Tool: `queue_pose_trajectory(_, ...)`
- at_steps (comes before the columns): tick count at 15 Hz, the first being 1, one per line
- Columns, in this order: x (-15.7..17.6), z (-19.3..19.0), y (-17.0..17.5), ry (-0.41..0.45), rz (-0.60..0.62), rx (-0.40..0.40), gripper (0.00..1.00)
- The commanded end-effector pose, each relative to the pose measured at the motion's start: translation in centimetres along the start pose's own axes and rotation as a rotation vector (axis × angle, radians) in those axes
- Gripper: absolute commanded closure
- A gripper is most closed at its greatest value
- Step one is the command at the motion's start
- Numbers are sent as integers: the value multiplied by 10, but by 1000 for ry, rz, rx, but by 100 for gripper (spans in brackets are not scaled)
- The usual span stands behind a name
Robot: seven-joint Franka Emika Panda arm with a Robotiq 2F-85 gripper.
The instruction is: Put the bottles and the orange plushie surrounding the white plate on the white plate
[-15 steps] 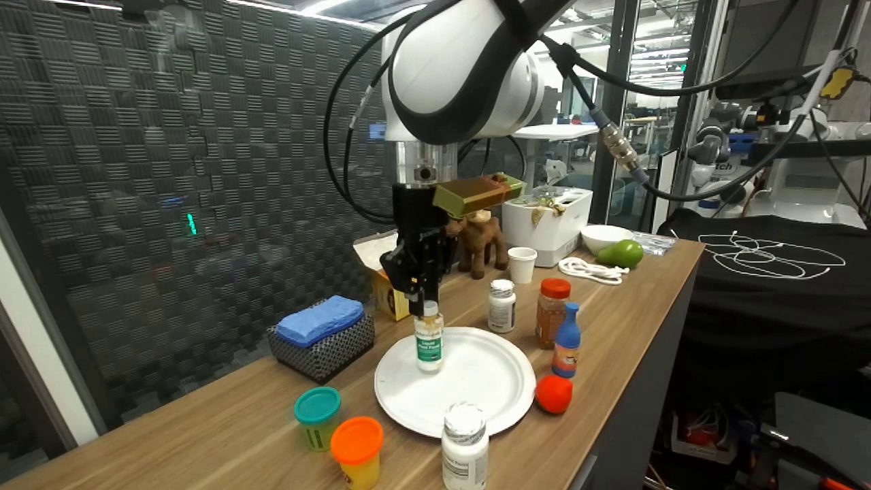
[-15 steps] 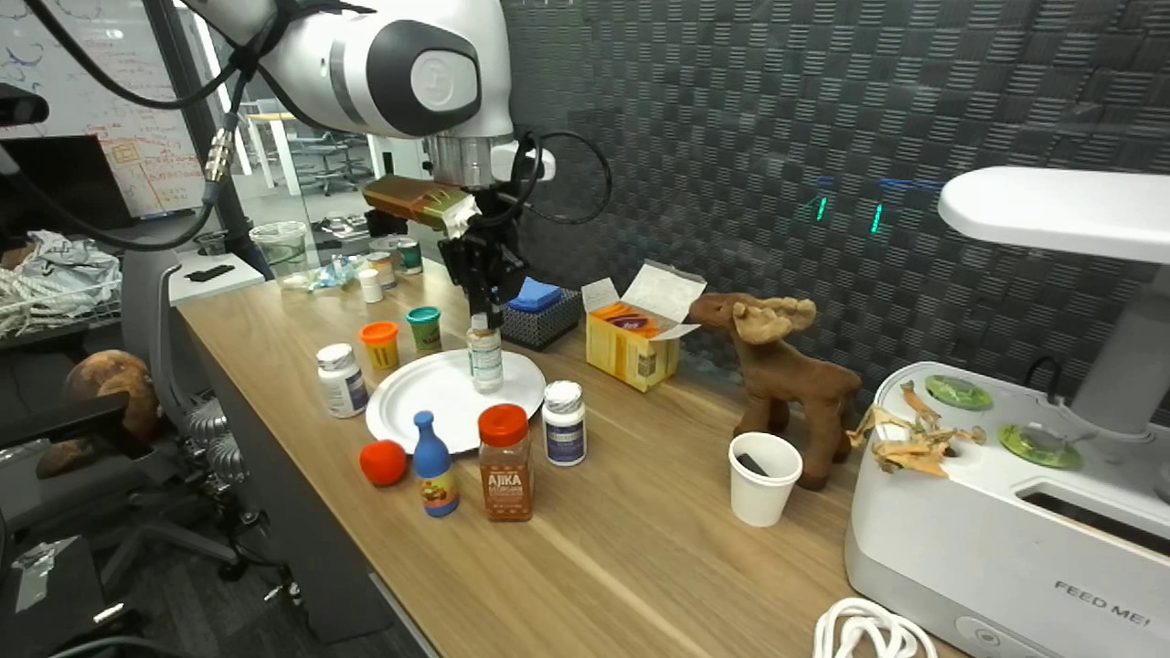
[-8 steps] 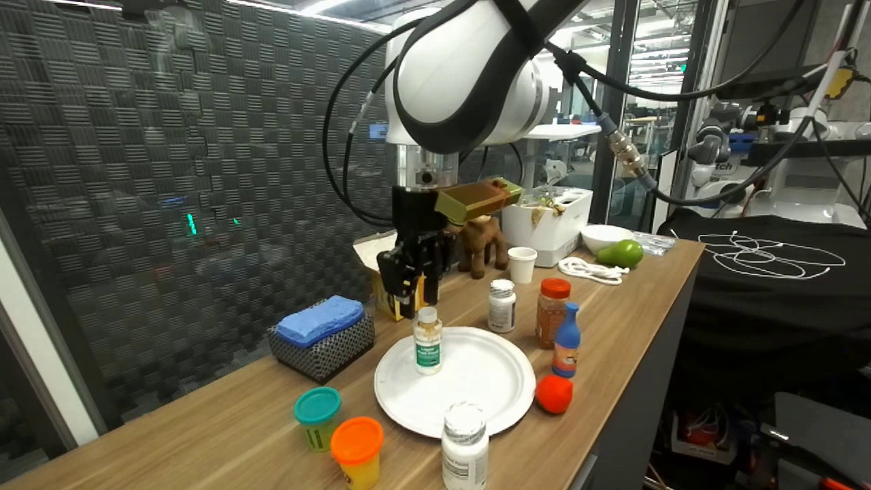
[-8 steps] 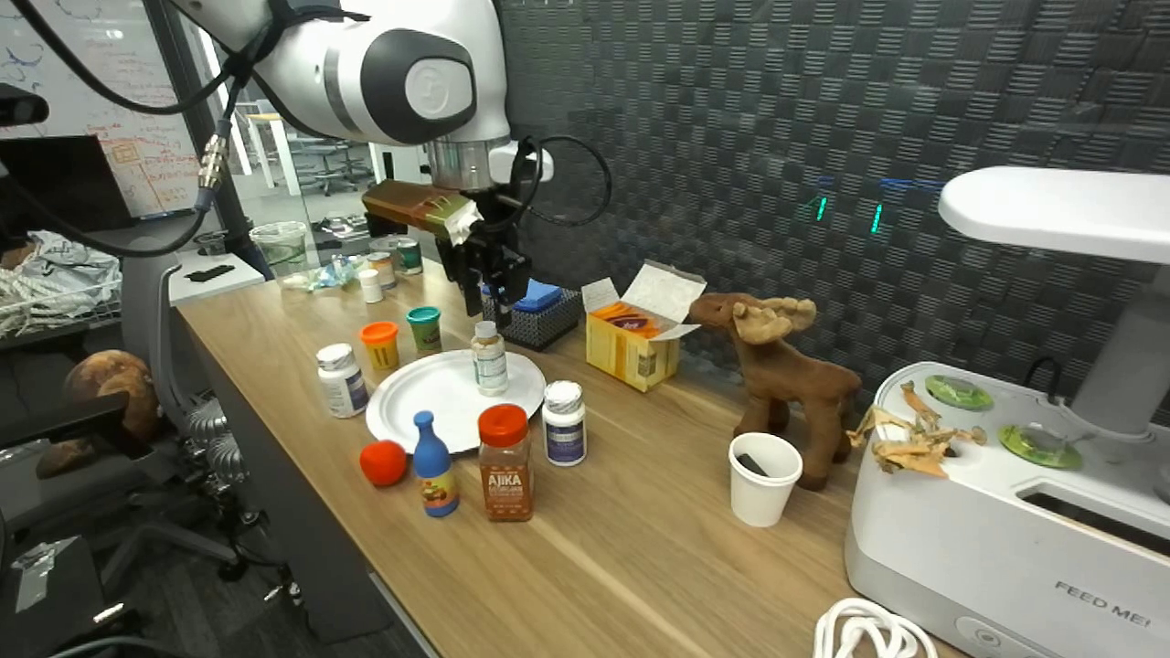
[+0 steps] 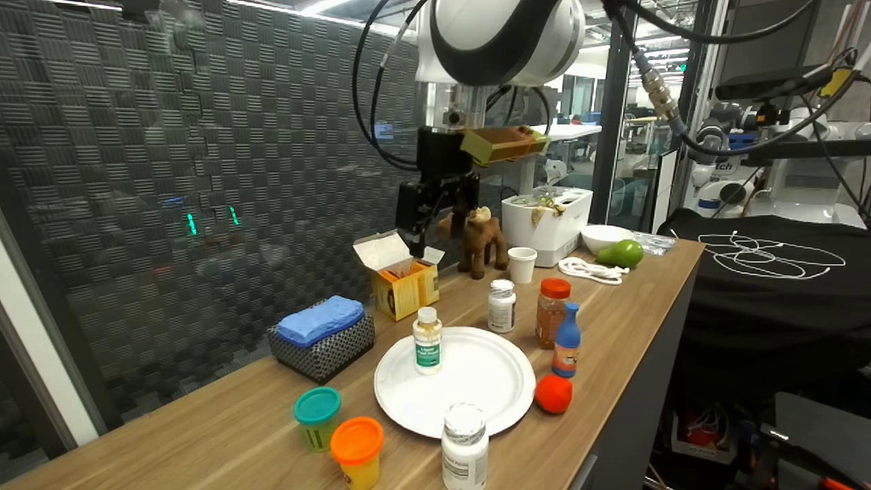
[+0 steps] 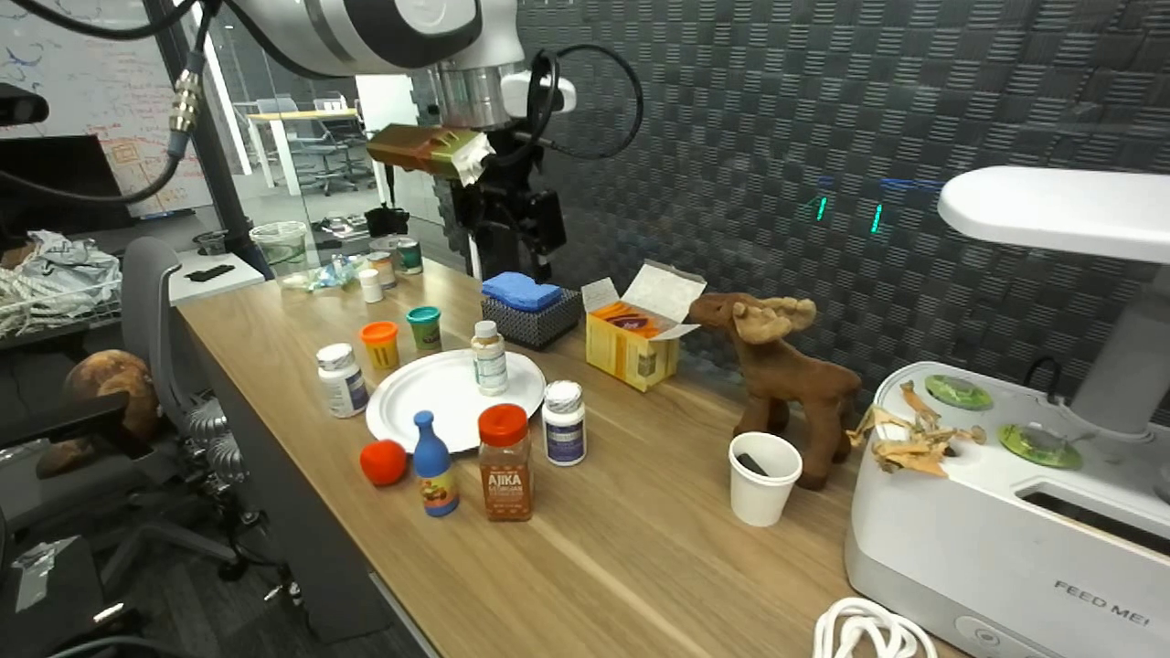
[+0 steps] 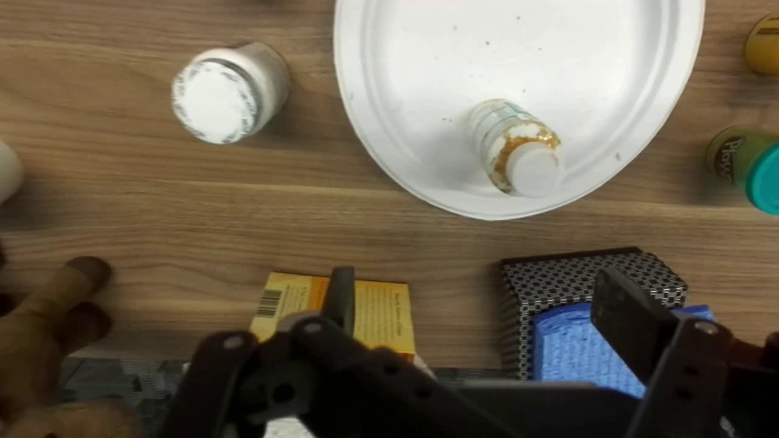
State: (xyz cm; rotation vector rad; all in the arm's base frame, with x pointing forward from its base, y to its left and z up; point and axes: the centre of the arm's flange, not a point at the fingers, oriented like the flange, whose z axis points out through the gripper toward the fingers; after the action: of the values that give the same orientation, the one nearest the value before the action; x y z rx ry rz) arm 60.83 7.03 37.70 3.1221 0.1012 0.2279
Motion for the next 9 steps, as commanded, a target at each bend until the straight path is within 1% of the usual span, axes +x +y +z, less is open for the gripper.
queue_pose_trajectory(1, -26, -22, 42, -32, 39, -69, 0)
queue_pose_trajectory(3, -34, -12, 63, -85, 50, -109, 0)
queue_pose_trajectory(4, -37, -3, 70, -112, 52, -113, 0)
queue_pose_trajectory(6, -42, 15, 81, -149, 65, -109, 0)
queue_pose_trajectory(9, -46, 42, 90, -168, 79, -100, 0)
